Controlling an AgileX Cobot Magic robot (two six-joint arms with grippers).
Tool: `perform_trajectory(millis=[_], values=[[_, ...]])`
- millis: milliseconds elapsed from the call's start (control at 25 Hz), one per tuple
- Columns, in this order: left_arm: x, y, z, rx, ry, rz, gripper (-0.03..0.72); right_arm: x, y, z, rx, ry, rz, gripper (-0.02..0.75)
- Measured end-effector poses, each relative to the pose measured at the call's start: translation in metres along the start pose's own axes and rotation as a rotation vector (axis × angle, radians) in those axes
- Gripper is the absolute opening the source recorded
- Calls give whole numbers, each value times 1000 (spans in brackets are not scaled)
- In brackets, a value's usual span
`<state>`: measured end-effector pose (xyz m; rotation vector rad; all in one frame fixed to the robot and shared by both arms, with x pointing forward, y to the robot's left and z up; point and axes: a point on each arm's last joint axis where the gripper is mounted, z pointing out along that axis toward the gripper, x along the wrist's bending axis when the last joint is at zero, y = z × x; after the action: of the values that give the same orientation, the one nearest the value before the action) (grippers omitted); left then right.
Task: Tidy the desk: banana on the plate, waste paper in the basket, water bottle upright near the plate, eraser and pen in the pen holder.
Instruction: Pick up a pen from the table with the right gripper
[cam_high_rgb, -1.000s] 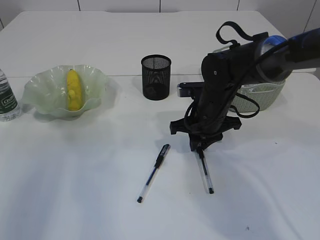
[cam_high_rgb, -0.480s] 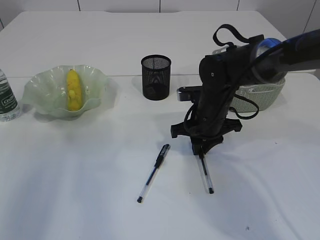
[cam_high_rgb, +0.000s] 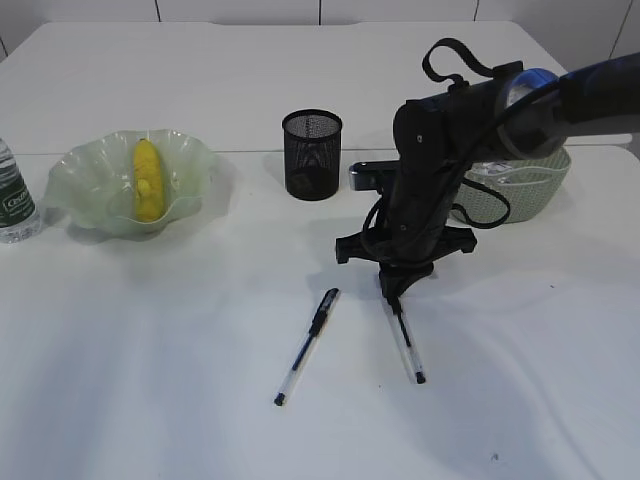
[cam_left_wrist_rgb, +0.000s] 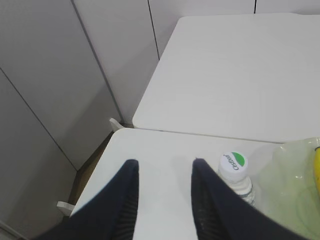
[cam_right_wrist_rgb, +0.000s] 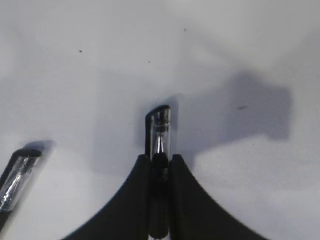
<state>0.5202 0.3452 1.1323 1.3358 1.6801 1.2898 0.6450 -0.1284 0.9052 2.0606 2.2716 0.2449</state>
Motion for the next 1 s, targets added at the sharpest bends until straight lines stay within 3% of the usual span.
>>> perform_trajectory(millis=[1000], values=[[0, 0, 0, 2, 3, 0, 243, 0, 0, 0, 2, -1, -2, 36]])
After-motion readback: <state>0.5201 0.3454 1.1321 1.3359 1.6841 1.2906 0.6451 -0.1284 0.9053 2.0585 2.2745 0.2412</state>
